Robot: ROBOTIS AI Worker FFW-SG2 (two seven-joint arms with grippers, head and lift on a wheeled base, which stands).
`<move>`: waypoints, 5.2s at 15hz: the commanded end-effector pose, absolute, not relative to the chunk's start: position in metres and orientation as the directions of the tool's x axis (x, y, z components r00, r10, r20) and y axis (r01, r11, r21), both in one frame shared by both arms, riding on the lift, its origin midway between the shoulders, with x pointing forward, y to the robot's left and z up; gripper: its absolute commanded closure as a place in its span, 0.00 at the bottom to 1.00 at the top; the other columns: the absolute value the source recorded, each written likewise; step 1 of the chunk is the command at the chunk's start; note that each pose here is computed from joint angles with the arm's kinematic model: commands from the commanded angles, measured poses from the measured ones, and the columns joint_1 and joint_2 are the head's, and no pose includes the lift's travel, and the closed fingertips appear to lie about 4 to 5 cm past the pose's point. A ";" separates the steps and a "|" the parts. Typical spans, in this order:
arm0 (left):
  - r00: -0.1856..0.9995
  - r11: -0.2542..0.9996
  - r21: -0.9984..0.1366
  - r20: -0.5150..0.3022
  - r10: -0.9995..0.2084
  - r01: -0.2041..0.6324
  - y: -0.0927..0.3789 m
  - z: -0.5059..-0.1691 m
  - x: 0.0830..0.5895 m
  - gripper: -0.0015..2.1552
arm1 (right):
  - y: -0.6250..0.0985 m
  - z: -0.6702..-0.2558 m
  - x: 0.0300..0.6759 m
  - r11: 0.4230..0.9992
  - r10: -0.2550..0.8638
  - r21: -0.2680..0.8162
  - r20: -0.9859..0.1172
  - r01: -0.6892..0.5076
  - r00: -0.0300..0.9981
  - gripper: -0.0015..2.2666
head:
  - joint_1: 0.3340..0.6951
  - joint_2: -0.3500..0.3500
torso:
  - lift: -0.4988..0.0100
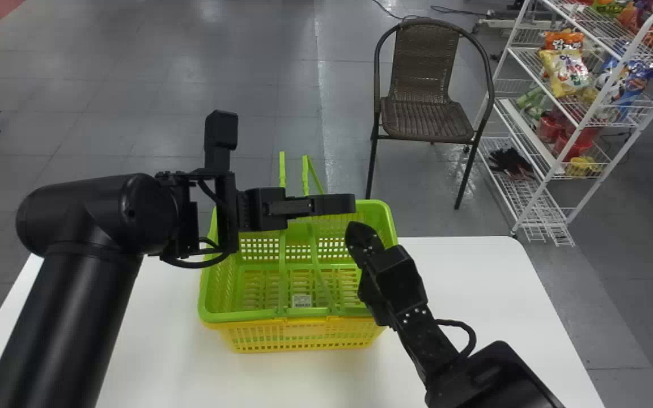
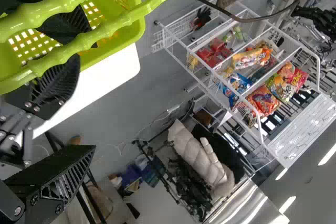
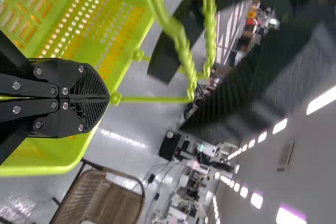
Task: Grasp handle with right gripper to insert into left gripper then lift and swing left to center
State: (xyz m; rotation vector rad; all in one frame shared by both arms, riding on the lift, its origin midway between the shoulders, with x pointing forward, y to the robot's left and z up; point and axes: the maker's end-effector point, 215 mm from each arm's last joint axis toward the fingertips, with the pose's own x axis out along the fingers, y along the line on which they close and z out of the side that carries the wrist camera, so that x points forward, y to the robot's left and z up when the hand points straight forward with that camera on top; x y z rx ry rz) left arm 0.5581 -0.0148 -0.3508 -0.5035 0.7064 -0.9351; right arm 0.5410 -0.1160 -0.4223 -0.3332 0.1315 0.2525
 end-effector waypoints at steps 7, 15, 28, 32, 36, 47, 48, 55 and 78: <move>0.401 0.498 -0.687 -0.315 -0.860 0.530 -0.016 -0.357 0.567 0.08 | -0.262 -0.411 0.491 0.979 0.033 -0.201 -0.061 -0.045 0.998 0.99 | 1.00 0.16 | 0.98; 0.407 0.486 -0.706 -0.298 -0.864 0.515 -0.015 -0.355 0.578 0.10 | -0.385 -0.403 0.412 0.977 -0.150 -0.144 0.067 0.158 0.986 0.99 | 1.00 0.00 | 0.98; 0.341 0.408 -0.773 -0.262 -0.903 0.486 -0.027 -0.331 0.567 0.09 | -0.388 -0.427 0.390 0.982 -0.130 -0.130 0.071 0.138 0.989 0.00 | 1.00 0.00 | 0.98; 0.319 0.375 -0.797 -0.242 -0.916 0.473 -0.029 -0.316 0.572 0.09 | -0.382 -0.431 0.390 0.984 -0.122 -0.126 0.064 0.130 0.990 0.00 | 1.00 0.00 | 0.98; 0.290 0.309 -0.835 -0.189 -0.938 0.455 -0.030 -0.291 0.572 0.09 | -0.383 -0.434 0.389 0.984 -0.124 -0.125 0.058 0.131 0.991 0.00 | 1.00 0.00 | 0.98; 0.155 0.088 -0.920 -0.030 -0.987 0.383 -0.025 -0.205 0.555 0.09 | -0.383 -0.441 0.386 0.984 -0.130 -0.121 0.046 0.134 0.991 0.01 | 1.00 0.00 | 0.98; 0.152 0.075 -0.923 -0.018 -0.988 0.378 -0.023 -0.195 0.558 0.09 | -0.383 -0.441 0.386 0.984 -0.130 -0.121 0.046 0.134 0.991 0.01 | 1.00 0.00 | 0.98; 0.128 0.027 -0.933 0.020 -0.992 0.358 -0.005 -0.142 0.573 0.10 | -0.382 -0.442 0.384 0.984 -0.129 -0.121 0.042 0.134 0.991 0.01 | 1.00 0.00 | 0.98; 0.256 0.221 -0.892 -0.125 -0.959 0.394 0.102 -0.072 0.622 0.96 | -0.367 -0.443 0.388 0.988 -0.105 -0.108 0.046 0.109 0.993 0.01 | 0.85 0.05 | 0.98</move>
